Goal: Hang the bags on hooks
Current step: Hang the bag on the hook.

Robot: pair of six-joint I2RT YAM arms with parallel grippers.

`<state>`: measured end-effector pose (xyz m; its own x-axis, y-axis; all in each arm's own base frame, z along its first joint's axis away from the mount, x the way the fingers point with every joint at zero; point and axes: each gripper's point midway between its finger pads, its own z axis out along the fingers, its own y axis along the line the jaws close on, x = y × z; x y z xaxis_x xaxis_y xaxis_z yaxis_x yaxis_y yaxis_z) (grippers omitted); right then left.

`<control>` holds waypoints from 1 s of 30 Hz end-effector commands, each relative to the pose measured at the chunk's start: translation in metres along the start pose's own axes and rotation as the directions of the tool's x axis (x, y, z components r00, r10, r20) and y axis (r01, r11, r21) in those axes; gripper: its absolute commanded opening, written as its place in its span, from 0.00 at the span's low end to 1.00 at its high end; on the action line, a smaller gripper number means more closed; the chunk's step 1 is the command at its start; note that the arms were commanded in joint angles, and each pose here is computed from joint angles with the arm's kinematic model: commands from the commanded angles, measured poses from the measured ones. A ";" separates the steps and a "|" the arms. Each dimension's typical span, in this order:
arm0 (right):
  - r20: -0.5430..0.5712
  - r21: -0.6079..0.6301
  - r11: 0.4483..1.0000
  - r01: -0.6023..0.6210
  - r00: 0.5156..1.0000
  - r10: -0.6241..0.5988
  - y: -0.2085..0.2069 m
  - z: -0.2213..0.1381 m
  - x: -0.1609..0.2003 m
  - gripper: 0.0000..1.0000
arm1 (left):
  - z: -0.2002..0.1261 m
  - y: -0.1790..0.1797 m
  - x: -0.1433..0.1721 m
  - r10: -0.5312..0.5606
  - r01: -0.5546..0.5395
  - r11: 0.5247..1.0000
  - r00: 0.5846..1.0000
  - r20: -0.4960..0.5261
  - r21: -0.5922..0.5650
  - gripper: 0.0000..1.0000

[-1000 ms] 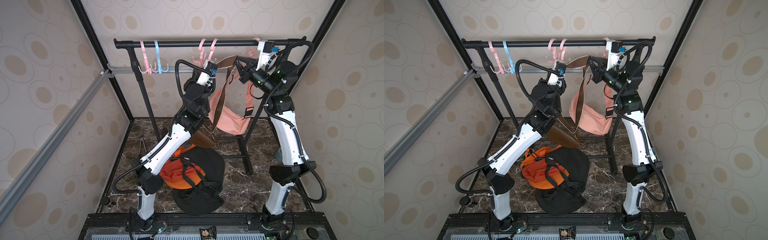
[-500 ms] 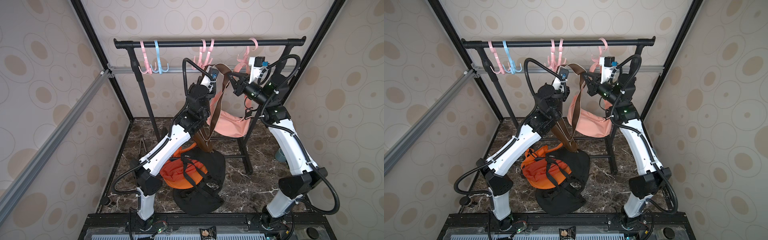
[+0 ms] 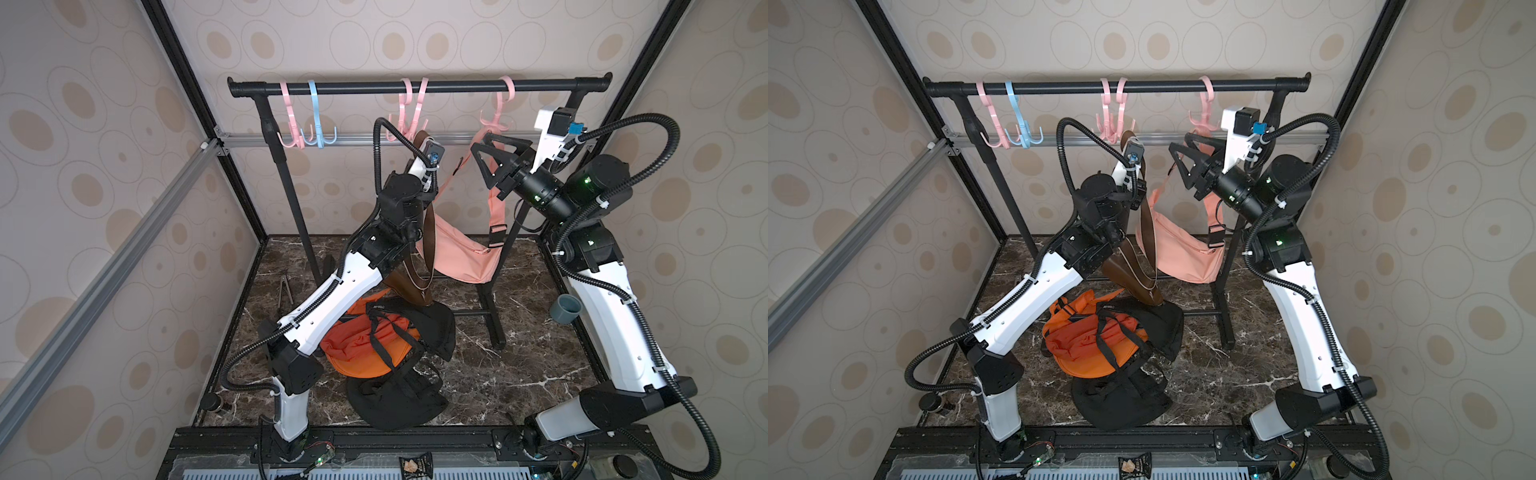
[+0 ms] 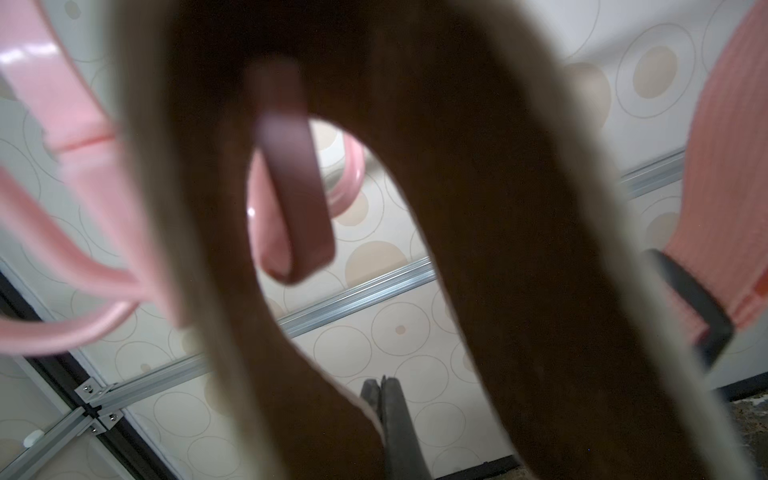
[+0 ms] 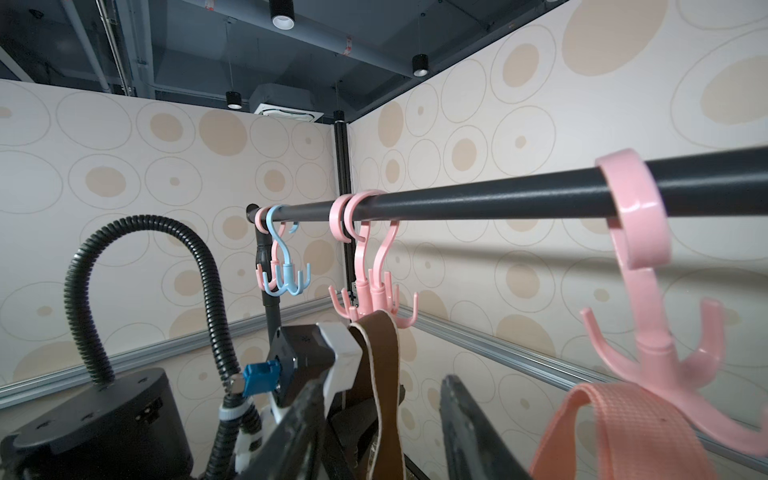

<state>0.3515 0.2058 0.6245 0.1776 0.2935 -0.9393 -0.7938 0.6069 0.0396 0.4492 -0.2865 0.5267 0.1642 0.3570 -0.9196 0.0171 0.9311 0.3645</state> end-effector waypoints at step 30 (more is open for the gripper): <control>-0.183 -0.142 0.989 -0.052 0.983 0.025 0.026 0.066 0.053 0.48 | -0.094 0.106 -0.057 -0.164 0.175 0.984 0.961 0.223 -0.029 1.00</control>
<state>0.3781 0.2811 0.6015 0.0270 0.2019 -0.9790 -0.8848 0.4607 0.0706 0.3677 -0.2236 0.5785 0.3185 0.2015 -0.9263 0.0632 0.9705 0.2328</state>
